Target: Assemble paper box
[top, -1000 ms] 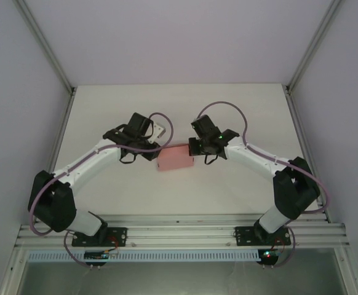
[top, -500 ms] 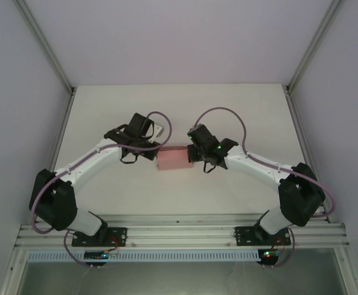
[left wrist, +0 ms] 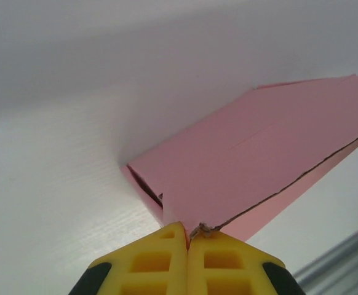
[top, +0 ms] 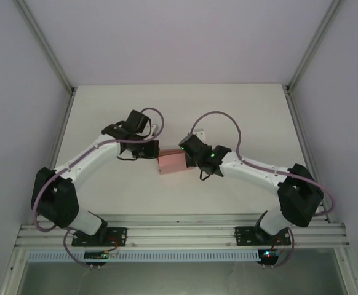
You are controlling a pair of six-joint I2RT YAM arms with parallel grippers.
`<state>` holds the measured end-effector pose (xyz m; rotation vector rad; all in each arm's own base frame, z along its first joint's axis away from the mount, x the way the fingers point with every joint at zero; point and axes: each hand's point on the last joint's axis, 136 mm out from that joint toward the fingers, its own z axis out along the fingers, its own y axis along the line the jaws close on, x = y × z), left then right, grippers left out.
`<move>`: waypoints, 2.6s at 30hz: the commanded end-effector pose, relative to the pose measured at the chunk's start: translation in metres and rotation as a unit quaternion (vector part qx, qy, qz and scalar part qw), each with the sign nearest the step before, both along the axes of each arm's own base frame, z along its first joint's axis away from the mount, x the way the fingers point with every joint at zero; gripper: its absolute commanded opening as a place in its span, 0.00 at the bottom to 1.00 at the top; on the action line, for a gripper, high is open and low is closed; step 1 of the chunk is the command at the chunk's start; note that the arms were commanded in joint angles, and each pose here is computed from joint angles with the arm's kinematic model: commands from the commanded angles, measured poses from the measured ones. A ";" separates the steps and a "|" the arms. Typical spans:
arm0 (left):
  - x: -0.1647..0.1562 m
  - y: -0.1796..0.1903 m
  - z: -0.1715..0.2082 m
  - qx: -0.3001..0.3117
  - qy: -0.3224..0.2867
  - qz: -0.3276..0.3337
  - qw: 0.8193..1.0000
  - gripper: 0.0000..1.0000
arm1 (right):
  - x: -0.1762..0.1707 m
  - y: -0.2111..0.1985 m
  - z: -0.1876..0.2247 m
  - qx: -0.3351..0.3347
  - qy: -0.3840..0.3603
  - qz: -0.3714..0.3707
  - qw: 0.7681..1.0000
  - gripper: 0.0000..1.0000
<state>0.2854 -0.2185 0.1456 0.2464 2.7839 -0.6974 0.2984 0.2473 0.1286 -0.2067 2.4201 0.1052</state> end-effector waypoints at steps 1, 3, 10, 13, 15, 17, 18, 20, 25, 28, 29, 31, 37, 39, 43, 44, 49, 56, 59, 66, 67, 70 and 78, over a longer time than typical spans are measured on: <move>-0.001 0.013 0.003 -0.028 0.075 0.060 0.995 0.00 | -0.015 -0.034 -0.031 -0.084 0.045 -0.031 0.995 0.00; 0.001 0.020 -0.001 -0.009 0.085 0.074 0.994 0.00 | -0.016 -0.034 -0.033 -0.084 0.047 -0.035 0.995 0.00; 0.004 0.027 -0.014 0.008 0.095 0.112 0.989 0.00 | -0.015 -0.029 -0.033 -0.086 0.046 -0.038 0.995 0.00; 0.003 0.029 -0.016 0.010 0.091 0.123 0.988 0.00 | -0.017 -0.030 -0.035 -0.085 0.052 -0.048 0.994 0.00; 0.002 0.031 -0.019 0.007 0.093 0.137 0.986 0.00 | -0.018 -0.030 -0.036 -0.083 0.055 -0.050 0.994 0.00; 0.002 0.025 -0.017 -0.013 0.091 0.128 0.987 0.00 | -0.017 -0.030 -0.035 -0.083 0.051 -0.052 0.994 0.00; 0.002 0.023 -0.017 -0.014 0.085 0.121 0.989 0.00 | -0.016 -0.029 -0.034 -0.081 0.050 -0.052 0.994 0.00; 0.000 0.028 -0.020 0.009 0.073 0.119 0.990 0.00 | -0.017 -0.029 -0.035 -0.079 0.050 -0.052 0.994 0.00; -0.011 0.018 -0.035 0.004 0.055 0.092 0.994 0.00 | -0.017 -0.029 -0.036 -0.074 0.040 -0.052 0.995 0.00; -0.023 0.018 -0.050 0.035 0.033 0.072 0.996 0.00 | -0.017 -0.027 -0.038 -0.063 0.026 -0.048 0.997 0.00; -0.028 0.017 -0.055 0.045 0.026 0.064 0.997 0.00 | -0.017 -0.026 -0.038 -0.057 0.021 -0.046 0.997 0.00; -0.037 0.016 -0.065 0.059 0.021 0.059 0.996 0.00 | -0.018 -0.026 -0.040 -0.050 0.014 -0.043 0.998 0.00; -0.063 0.008 -0.093 0.086 0.016 0.028 0.996 0.00 | -0.021 -0.021 -0.041 -0.033 -0.008 -0.033 0.999 0.00; -0.070 0.016 -0.101 0.114 0.018 0.025 0.993 0.00 | -0.024 -0.021 -0.044 -0.031 -0.004 -0.029 0.999 0.00; -0.083 0.017 -0.115 0.128 0.025 0.003 0.991 0.00 | -0.027 -0.022 -0.048 -0.026 0.001 -0.027 0.999 0.00; -0.085 0.016 -0.118 0.130 0.023 -0.002 0.991 0.00 | -0.028 -0.022 -0.049 -0.024 0.002 -0.027 0.999 0.00; -0.089 0.028 -0.131 0.188 0.022 -0.016 0.982 0.00 | -0.030 -0.019 -0.040 -0.005 0.002 -0.021 1.000 0.00; -0.083 0.025 -0.124 0.179 -0.001 -0.006 0.984 0.00 | -0.018 -0.022 -0.011 0.048 -0.013 -0.037 0.998 0.17; -0.079 0.022 -0.120 0.179 -0.012 -0.007 0.984 0.00 | -0.012 -0.017 0.000 0.093 -0.007 -0.026 0.995 0.28; -0.072 0.014 -0.109 0.182 -0.045 -0.010 0.982 0.00 | -0.007 -0.008 0.019 0.140 -0.016 0.009 0.990 0.44; -0.071 0.013 -0.107 0.183 -0.050 -0.011 0.982 0.00 | -0.006 -0.008 0.022 0.144 -0.020 0.012 0.989 0.51; -0.070 0.012 -0.103 0.182 -0.060 -0.014 0.981 0.00 | -0.004 -0.009 0.030 0.153 -0.026 0.016 0.988 0.60; -0.066 0.009 -0.095 0.180 -0.078 -0.018 0.980 0.00 | 0.009 -0.025 0.043 0.169 -0.040 -0.006 0.985 0.74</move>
